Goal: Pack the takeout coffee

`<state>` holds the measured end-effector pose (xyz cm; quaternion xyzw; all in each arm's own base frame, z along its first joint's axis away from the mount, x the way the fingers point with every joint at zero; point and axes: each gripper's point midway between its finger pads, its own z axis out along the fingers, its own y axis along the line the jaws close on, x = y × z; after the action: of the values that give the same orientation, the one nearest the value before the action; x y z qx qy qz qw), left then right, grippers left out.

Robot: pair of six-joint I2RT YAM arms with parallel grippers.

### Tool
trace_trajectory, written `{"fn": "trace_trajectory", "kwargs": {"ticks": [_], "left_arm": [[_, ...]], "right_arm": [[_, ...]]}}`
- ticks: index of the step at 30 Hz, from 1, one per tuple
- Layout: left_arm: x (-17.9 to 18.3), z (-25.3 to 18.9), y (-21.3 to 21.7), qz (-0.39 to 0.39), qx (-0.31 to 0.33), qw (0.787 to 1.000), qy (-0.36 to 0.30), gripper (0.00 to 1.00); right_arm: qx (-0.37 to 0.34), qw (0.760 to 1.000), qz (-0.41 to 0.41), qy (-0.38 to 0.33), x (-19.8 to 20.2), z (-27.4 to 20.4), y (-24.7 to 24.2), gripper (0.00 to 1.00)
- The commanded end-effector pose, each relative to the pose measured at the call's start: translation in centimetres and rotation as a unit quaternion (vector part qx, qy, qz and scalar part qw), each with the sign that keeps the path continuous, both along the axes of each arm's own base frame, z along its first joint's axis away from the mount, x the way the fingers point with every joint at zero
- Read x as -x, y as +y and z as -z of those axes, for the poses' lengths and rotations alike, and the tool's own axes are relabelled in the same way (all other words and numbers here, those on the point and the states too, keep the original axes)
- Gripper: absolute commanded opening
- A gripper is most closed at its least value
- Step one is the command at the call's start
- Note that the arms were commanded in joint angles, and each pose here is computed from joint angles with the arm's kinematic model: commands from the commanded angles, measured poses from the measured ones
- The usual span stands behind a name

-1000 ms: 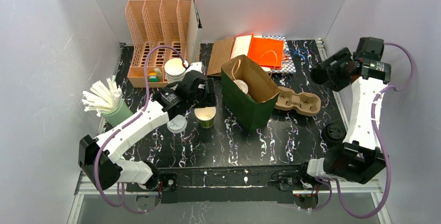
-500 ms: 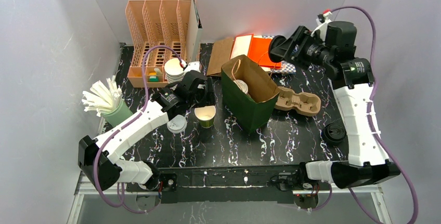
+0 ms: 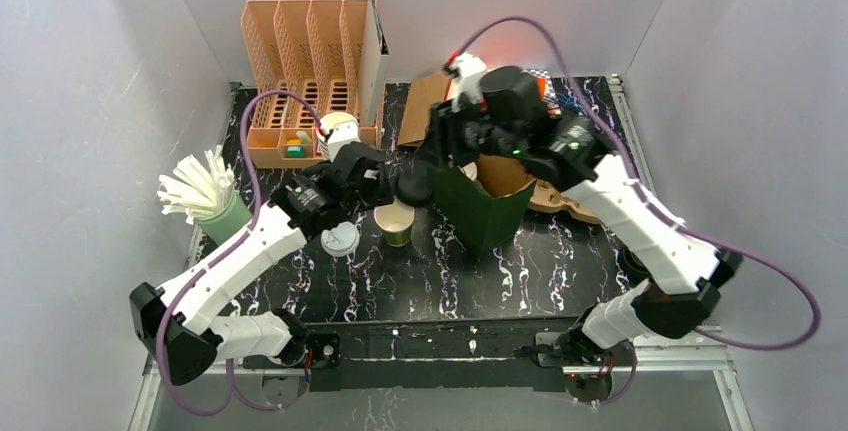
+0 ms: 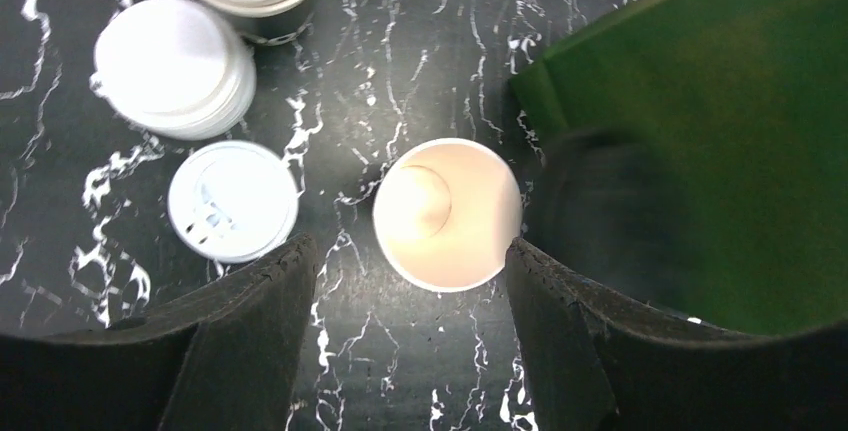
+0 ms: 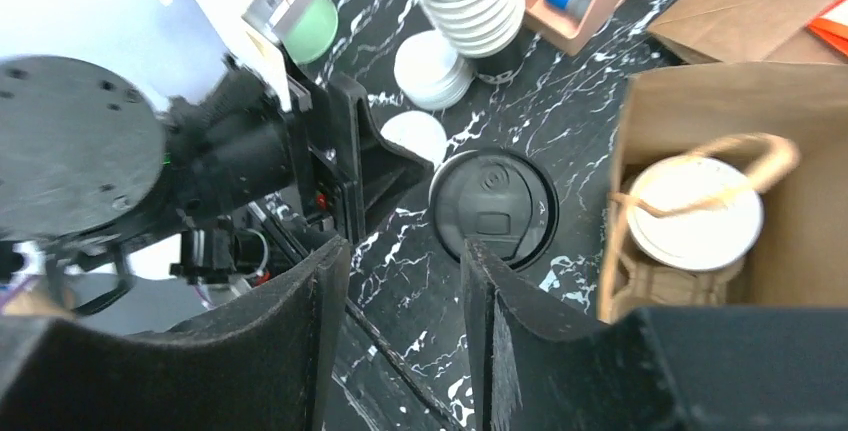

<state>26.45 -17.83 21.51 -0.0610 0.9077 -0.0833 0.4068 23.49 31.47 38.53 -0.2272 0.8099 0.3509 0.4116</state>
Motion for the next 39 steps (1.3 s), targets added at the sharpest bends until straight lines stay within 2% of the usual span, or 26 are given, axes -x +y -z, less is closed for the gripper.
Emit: {"fn": "trace_trajectory", "kwargs": {"ticks": [1,6,11,18,21,24,28,33,39], "left_arm": [[1.3,-1.4,5.0,-0.109,0.007,0.994,-0.007,0.65],[2.3,-1.2,8.0,-0.164,0.046,0.985,-0.005,0.64],[3.4,-0.4,8.6,-0.165,0.048,0.985,0.004,0.63],[3.2,1.0,6.6,-0.108,0.050,0.993,0.025,0.55],[3.0,0.5,5.7,-0.076,0.055,0.995,0.024,0.54],[3.4,0.0,4.1,-0.013,0.066,0.997,0.026,0.54],[4.8,0.1,3.1,0.038,0.077,0.995,0.045,0.54],[6.1,0.6,4.1,0.027,0.070,0.995,0.061,0.54],[7.0,-0.3,5.7,0.012,0.052,0.997,0.060,0.54]], "right_arm": [[0.058,0.998,-0.010,-0.033,-0.1,1.9,2.5,0.53],[0.094,0.995,-0.021,-0.013,0.1,4.4,3.5,0.53],[0.105,0.994,-0.028,0.030,2.0,7.5,2.6,0.55],[0.193,0.979,-0.025,0.055,6.2,15.2,-0.1,0.58],[0.215,0.974,-0.025,0.066,9.2,17.7,-1.7,0.63],[0.239,0.967,-0.031,0.085,12.3,20.3,-3.6,0.71],[0.263,0.959,-0.045,0.098,15.4,23.5,-5.1,0.75],[0.308,0.946,-0.058,0.088,16.6,27.8,-4.0,0.74],[0.322,0.944,-0.025,0.075,15.5,31.5,-2.8,0.69]]}}
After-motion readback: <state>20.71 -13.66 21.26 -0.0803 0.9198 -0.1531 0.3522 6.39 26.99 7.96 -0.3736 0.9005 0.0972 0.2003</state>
